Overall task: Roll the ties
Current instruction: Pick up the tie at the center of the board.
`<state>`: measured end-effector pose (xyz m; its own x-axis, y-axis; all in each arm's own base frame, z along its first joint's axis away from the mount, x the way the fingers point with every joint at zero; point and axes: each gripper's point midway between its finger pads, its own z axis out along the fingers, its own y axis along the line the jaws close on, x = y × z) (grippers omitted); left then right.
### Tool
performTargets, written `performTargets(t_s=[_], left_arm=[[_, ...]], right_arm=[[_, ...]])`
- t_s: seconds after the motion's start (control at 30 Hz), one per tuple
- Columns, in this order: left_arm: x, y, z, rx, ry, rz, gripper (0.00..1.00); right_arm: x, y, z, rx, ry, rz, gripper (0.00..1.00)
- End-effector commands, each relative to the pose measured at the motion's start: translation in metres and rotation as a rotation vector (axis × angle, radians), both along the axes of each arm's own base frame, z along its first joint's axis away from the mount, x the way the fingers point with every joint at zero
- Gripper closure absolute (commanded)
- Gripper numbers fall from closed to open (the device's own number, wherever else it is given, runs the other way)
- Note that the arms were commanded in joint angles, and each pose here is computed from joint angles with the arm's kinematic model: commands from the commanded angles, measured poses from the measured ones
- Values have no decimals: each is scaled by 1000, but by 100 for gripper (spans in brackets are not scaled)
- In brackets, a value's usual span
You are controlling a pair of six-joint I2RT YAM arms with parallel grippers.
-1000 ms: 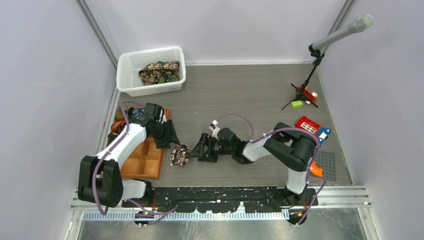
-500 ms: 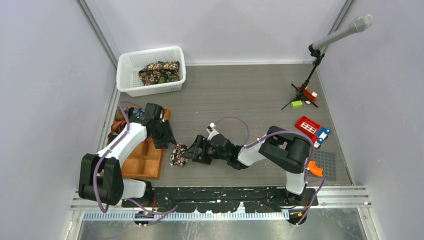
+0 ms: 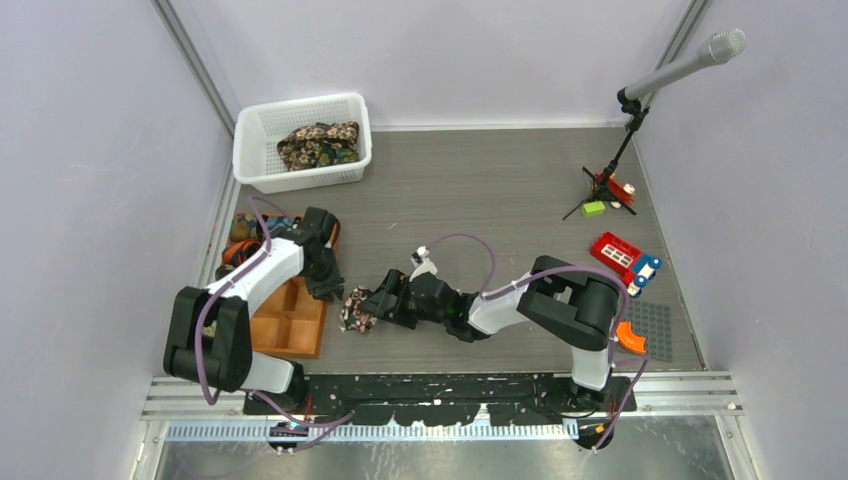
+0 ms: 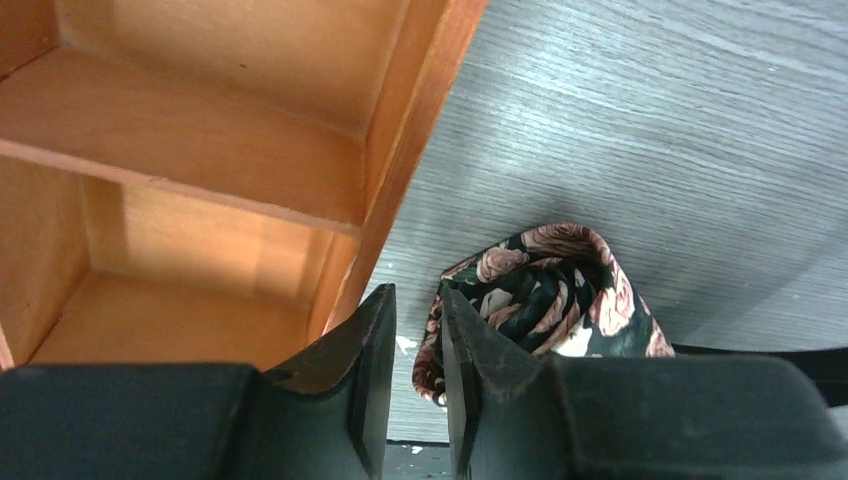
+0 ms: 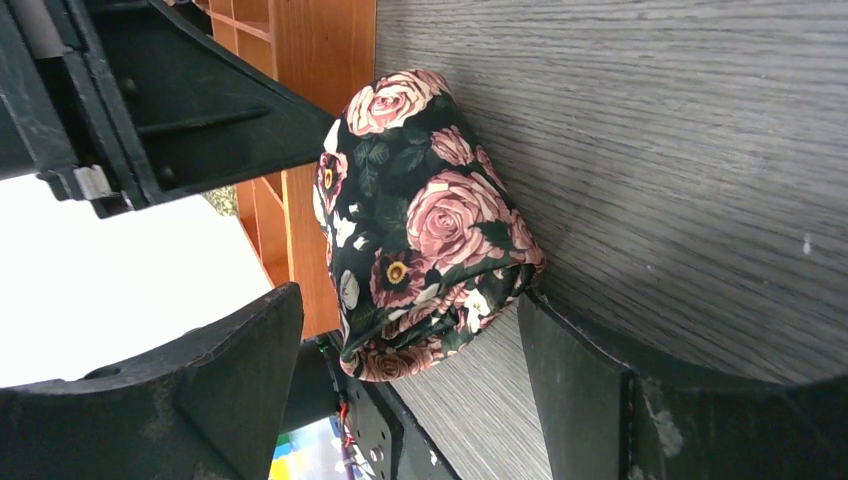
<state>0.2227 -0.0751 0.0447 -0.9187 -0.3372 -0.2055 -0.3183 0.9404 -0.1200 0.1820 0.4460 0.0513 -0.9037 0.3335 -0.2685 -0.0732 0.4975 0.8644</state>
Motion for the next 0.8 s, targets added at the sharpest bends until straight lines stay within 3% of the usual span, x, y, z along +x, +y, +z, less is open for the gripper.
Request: performTargets(t_s=[0.0,0.53,0.63,0.77], left_arm=[[6,2,-2,82,14,-37,75],[-21,-27,-30,-53,120,-19,86],[-24,-29,-34,-66,128,-13,87],[-24,-29,-35,-70,127,-7,88]], right_arm=[[7,-12,-32,-135,18,-72,16],[3,5,-45,-112,50,-28,16],[2,6,-45,-108,53,-26,24],[2,7,-46,-101,54,-21,43]])
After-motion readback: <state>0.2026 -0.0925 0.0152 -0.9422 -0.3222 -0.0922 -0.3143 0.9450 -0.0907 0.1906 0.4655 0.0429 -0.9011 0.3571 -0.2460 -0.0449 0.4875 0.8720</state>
